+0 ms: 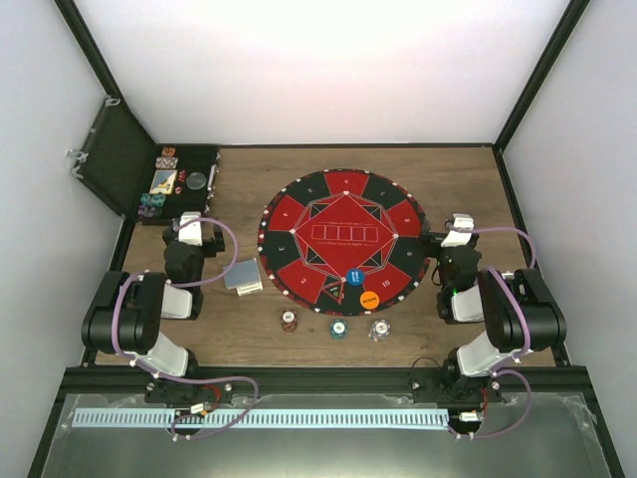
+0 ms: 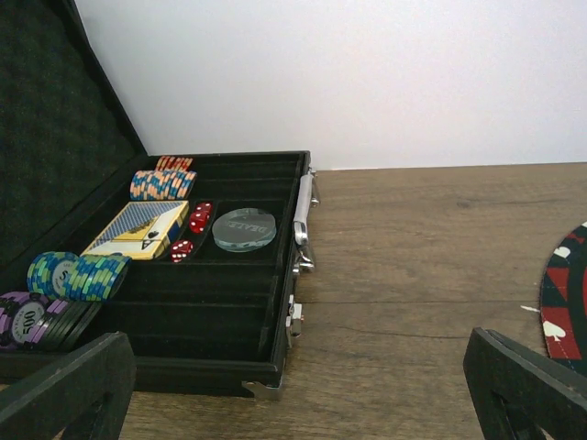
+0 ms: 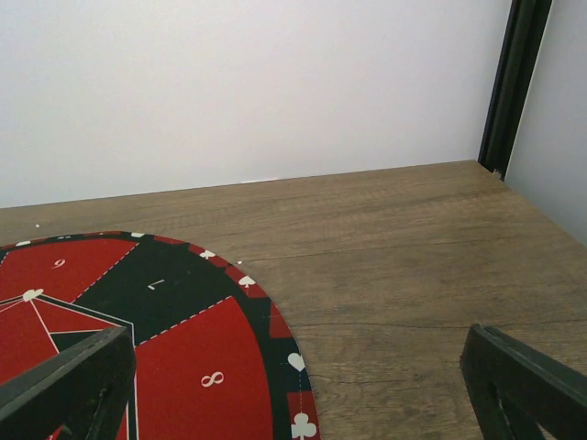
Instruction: Distribute texas hold em gaming equipment
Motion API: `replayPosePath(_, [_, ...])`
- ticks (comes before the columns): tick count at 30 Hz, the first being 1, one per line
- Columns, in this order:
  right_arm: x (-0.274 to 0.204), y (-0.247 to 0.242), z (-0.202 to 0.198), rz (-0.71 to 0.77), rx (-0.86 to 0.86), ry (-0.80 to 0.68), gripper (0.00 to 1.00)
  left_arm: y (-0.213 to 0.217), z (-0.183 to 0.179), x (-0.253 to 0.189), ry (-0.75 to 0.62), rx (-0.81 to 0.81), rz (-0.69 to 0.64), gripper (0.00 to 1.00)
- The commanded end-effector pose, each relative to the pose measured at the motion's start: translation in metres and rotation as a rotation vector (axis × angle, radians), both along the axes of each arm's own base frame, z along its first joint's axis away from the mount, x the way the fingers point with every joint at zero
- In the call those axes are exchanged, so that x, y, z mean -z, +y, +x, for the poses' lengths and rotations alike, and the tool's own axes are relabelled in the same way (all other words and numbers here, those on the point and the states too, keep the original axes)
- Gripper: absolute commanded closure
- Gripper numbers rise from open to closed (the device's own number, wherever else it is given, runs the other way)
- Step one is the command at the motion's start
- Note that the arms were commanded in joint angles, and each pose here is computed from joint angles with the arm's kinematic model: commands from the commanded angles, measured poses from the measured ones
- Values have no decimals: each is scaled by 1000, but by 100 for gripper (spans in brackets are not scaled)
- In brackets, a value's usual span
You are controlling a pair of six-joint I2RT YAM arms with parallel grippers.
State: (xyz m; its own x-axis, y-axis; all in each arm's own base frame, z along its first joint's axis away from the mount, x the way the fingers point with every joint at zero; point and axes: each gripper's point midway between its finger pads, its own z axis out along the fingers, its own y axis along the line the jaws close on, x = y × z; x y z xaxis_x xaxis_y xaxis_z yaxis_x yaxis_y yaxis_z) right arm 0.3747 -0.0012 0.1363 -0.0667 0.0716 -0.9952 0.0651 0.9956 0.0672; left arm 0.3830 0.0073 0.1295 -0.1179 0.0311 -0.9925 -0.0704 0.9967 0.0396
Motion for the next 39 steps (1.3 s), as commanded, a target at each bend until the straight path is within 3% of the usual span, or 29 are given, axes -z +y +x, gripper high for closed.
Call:
replayPosePath(1, [-12,0,1,-8,2,-42,0,3,4,-8,-28,-14,-18,0])
replayPosePath(11, [-12,0,1,-1,-4,-44,0,4,6,-6,-16,-15,-23,0])
replayPosePath(15, [-23,-18,0,40,88,-40,0,-4,9,-20,-21,56,-23,0])
replayPosePath(18, [-38,-34,4,88,190,-5,0,-11,20,-35,54,99,-4,0])
replayPosePath(22, [-76,-36,0,188,202,-52,0,-10,32,-71,141,110,5,0])
replayPosePath(27, [-113,-28,12,288,174,21,0,-12,23,-89,293,161,-54,0])
replayPosePath(29, [-115,-35,12,406,234,53,0,-15,15,-95,346,184,-49,0])
replayPosePath(35, [-119,55,8,497,-211,191,0,-31,-20,-102,432,294,-31,0])
replayPosePath(39, [-90,155,-18,339,-345,418,0,-30,-35,-105,477,316,-24,0])
